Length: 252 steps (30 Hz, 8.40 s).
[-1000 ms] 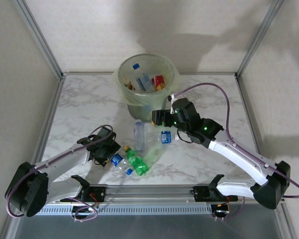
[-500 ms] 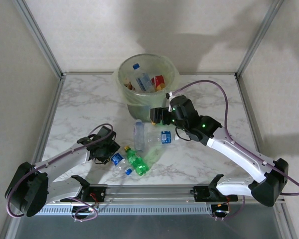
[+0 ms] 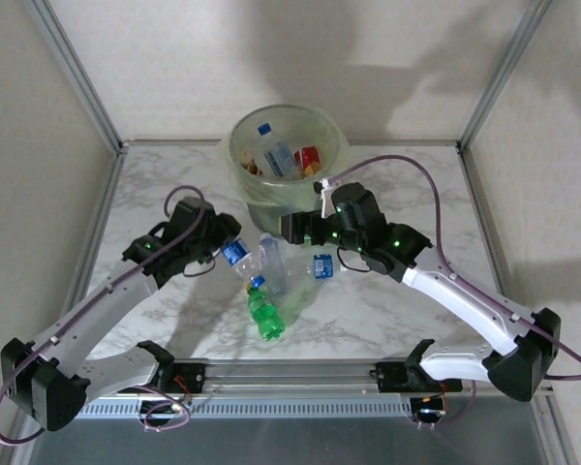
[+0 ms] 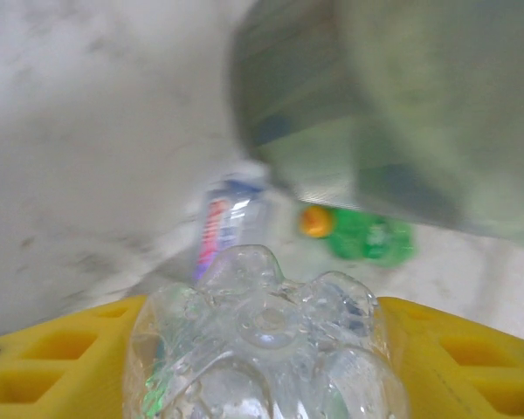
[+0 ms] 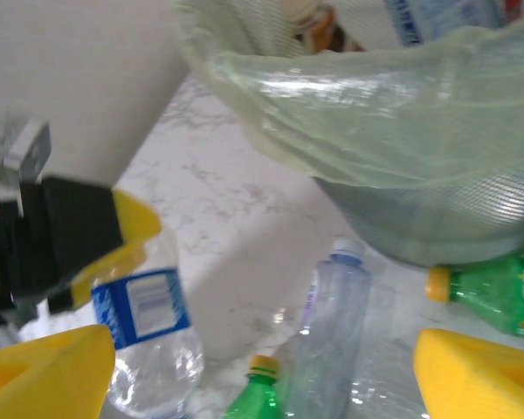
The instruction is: Put the plastic bottles in the bin
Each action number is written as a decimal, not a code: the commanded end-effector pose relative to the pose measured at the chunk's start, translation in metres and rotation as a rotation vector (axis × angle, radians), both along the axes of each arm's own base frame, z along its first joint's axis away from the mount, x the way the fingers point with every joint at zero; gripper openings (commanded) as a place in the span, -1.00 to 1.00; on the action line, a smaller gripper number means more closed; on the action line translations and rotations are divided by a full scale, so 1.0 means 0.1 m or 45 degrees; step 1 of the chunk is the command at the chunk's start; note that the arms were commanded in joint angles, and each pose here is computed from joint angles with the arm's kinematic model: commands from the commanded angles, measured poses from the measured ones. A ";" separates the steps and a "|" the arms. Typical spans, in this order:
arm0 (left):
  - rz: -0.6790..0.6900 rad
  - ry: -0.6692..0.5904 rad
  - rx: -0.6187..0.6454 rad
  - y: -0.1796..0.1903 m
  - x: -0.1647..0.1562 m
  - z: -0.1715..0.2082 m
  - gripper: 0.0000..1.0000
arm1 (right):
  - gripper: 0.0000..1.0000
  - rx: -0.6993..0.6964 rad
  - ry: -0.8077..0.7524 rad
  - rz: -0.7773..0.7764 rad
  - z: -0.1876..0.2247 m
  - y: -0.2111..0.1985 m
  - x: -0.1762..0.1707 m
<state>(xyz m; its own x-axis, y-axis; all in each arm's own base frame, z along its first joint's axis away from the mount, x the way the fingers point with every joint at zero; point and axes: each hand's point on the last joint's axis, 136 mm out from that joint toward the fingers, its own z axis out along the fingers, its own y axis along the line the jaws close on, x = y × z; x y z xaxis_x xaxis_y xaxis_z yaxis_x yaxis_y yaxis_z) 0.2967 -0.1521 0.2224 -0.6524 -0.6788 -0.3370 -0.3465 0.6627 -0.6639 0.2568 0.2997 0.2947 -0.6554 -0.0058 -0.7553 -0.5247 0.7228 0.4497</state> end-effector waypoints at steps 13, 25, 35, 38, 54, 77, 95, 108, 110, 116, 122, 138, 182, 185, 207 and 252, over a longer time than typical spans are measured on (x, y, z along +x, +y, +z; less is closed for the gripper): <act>-0.692 -0.603 -0.274 -1.05 0.40 1.72 0.06 | 0.92 0.239 -0.075 0.314 0.63 0.19 -0.30; -0.925 -0.718 -0.380 -1.29 0.23 1.89 0.09 | 0.97 0.320 -0.084 0.284 0.75 0.08 -0.21; -1.020 -0.945 -0.625 -1.32 -0.03 2.30 0.13 | 0.97 0.520 -0.101 0.525 1.13 0.16 -0.45; -1.095 -0.975 -0.700 -1.36 -0.13 2.39 0.11 | 0.94 0.515 -0.090 0.521 1.11 0.17 -0.43; -1.135 -0.988 -0.730 -1.37 -0.19 2.41 0.11 | 0.62 0.563 -0.121 0.560 1.31 0.19 -0.46; -0.966 -0.954 -0.615 -1.36 0.19 2.31 0.99 | 0.10 0.487 -0.146 0.366 1.24 0.08 -0.24; 0.056 -0.933 -0.072 0.48 0.40 2.23 0.99 | 0.05 0.151 -0.241 -0.293 1.33 -0.37 1.44; 0.106 -0.645 -0.100 0.57 0.15 1.00 0.87 | 0.15 -0.310 -0.210 -0.491 0.65 -0.34 2.38; 0.146 -0.633 -0.093 0.63 0.13 0.91 0.86 | 0.20 -0.347 -0.198 -0.507 0.54 -0.35 2.43; 0.124 -0.558 -0.128 0.57 0.11 0.65 0.80 | 0.57 -0.446 -0.186 -0.585 0.39 -0.45 2.56; 0.124 -0.523 -0.142 0.55 0.06 0.49 0.75 | 0.68 -0.398 -0.211 -0.600 0.55 -0.44 2.54; -0.056 -0.276 -0.103 -0.08 -0.10 -0.23 0.58 | 0.69 -0.222 -0.410 -0.366 1.34 0.00 1.23; -0.349 0.221 0.532 -0.80 0.36 -1.78 0.47 | 0.68 -0.072 -0.034 -0.381 0.05 -0.70 0.09; -0.343 0.234 0.546 -0.79 0.37 -1.82 0.42 | 0.68 -0.074 -0.029 -0.384 0.04 -0.70 0.08; -0.300 0.210 0.461 -0.79 0.33 -1.72 0.05 | 0.67 -0.084 -0.033 -0.403 0.05 -0.73 0.10; -0.122 -0.357 -0.521 -0.47 -0.03 0.46 0.07 | 0.97 0.270 0.175 0.339 0.20 0.33 -0.46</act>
<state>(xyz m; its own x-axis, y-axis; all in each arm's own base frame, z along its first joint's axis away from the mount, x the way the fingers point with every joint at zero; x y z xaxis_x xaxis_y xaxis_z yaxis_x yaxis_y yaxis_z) 0.2947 -0.1979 0.2488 -0.6411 -0.7299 -0.2374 -0.1197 0.4006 -0.9084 0.2193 0.3188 0.3067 -0.7455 -0.0353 -0.6655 -0.5810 0.5237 0.6230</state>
